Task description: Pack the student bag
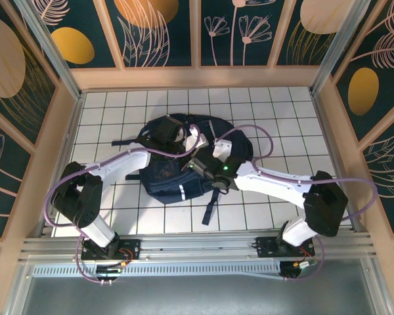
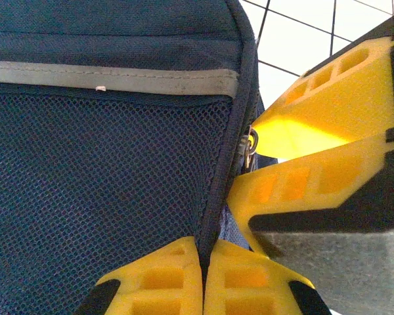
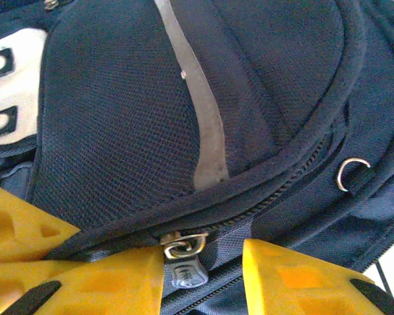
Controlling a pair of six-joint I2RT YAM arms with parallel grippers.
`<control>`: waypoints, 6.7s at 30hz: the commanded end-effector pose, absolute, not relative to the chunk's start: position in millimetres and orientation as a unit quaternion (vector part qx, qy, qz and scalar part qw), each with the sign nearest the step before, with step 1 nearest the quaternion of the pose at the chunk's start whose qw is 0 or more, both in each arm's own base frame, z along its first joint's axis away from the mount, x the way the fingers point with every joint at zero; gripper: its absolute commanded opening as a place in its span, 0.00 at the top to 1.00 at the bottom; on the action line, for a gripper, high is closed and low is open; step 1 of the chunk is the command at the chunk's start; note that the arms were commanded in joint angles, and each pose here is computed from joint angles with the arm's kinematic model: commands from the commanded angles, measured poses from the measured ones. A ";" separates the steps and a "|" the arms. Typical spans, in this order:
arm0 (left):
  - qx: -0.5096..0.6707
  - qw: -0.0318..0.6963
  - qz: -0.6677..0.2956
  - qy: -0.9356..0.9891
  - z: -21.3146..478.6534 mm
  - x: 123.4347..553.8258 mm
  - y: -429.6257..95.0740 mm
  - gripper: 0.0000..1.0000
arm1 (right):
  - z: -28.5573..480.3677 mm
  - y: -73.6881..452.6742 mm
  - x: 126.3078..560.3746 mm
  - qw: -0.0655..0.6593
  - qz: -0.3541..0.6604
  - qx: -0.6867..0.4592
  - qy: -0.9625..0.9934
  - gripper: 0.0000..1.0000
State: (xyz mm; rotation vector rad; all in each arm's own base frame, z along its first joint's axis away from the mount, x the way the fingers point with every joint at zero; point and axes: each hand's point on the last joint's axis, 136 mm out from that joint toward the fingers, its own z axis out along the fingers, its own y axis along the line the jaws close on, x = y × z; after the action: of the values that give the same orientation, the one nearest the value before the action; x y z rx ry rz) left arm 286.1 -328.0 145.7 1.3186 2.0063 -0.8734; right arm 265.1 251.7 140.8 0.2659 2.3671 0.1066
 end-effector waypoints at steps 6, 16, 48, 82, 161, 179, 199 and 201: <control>0.527 0.322 -0.336 0.711 161.1 277.3 -329.1 1.00 | 154.7 208.2 265.3 0.405 -0.042 0.140 0.902 0.90; 0.548 0.330 -0.321 0.698 161.9 278.5 -322.5 1.00 | 156.6 241.7 268.6 0.374 0.096 0.005 0.922 1.00; 0.766 0.386 0.100 0.504 120.8 332.0 -222.1 1.00 | 146.3 255.7 238.0 0.268 0.236 -0.274 0.893 1.00; 0.673 0.419 -0.117 0.599 110.1 289.5 -271.2 0.40 | 80.4 303.5 234.0 0.255 0.224 -0.127 0.932 0.47; 0.781 0.413 -0.147 0.445 133.0 229.7 -265.1 1.00 | 146.7 223.0 267.8 0.351 0.167 -0.231 0.892 1.00; 0.663 0.479 -0.013 0.575 153.5 374.3 -188.6 0.60 | 159.6 272.9 216.9 0.335 0.239 -0.268 0.871 1.00; 0.620 0.468 -0.195 0.599 162.5 274.7 -277.1 0.54 | 141.9 291.0 239.0 0.342 0.269 -0.267 0.860 1.00; 0.631 0.429 -0.181 0.620 146.5 281.9 -279.3 0.54 | 142.6 289.2 238.8 0.343 0.273 -0.261 0.860 1.00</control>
State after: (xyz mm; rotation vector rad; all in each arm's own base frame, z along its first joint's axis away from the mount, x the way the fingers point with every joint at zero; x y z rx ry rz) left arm 262.6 -271.3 146.7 1.6296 1.4453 -0.4638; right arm 235.5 285.2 124.6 -0.7053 2.3084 0.6432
